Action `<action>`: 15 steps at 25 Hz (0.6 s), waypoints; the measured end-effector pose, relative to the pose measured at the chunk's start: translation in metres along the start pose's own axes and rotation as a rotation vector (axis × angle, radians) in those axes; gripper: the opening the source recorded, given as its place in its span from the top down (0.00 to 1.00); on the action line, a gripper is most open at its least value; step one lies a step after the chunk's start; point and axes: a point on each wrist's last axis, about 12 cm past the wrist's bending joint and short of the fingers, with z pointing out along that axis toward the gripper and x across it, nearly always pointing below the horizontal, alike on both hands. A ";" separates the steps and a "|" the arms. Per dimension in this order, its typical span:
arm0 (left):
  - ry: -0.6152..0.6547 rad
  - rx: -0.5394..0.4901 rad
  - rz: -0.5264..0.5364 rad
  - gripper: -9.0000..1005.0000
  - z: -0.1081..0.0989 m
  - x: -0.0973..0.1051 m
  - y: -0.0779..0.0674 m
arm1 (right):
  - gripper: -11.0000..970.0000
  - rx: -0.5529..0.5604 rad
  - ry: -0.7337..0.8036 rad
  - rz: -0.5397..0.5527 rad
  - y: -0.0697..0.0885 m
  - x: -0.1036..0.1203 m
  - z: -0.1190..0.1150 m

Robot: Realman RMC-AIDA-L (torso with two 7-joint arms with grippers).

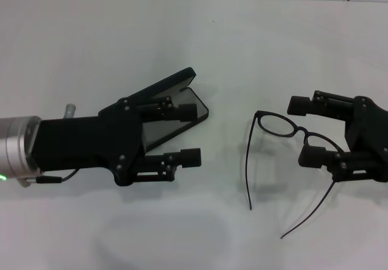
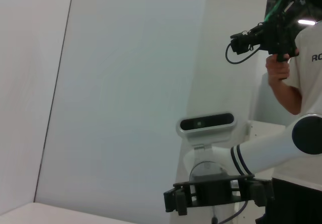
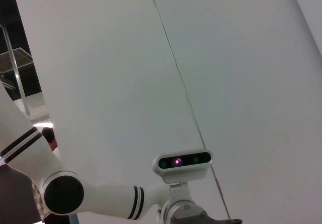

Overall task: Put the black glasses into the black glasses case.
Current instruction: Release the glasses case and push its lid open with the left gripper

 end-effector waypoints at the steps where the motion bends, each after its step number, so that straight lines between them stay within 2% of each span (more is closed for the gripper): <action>1: -0.003 -0.002 0.001 0.30 0.000 0.000 0.000 | 0.11 0.005 -0.001 -0.003 0.000 0.000 -0.001; 5: -0.059 -0.059 0.016 0.30 -0.004 -0.007 0.004 | 0.11 0.070 -0.018 -0.043 -0.001 0.002 -0.009; 9: -0.091 -0.115 -0.008 0.30 -0.010 -0.031 0.011 | 0.11 0.269 -0.110 -0.168 0.005 0.006 -0.041; 12: -0.021 -0.171 -0.075 0.30 -0.016 -0.066 0.019 | 0.11 0.417 -0.201 -0.249 0.016 0.006 -0.068; 15: 0.150 -0.272 -0.076 0.32 -0.009 -0.098 0.025 | 0.11 0.501 -0.248 -0.273 0.025 0.008 -0.085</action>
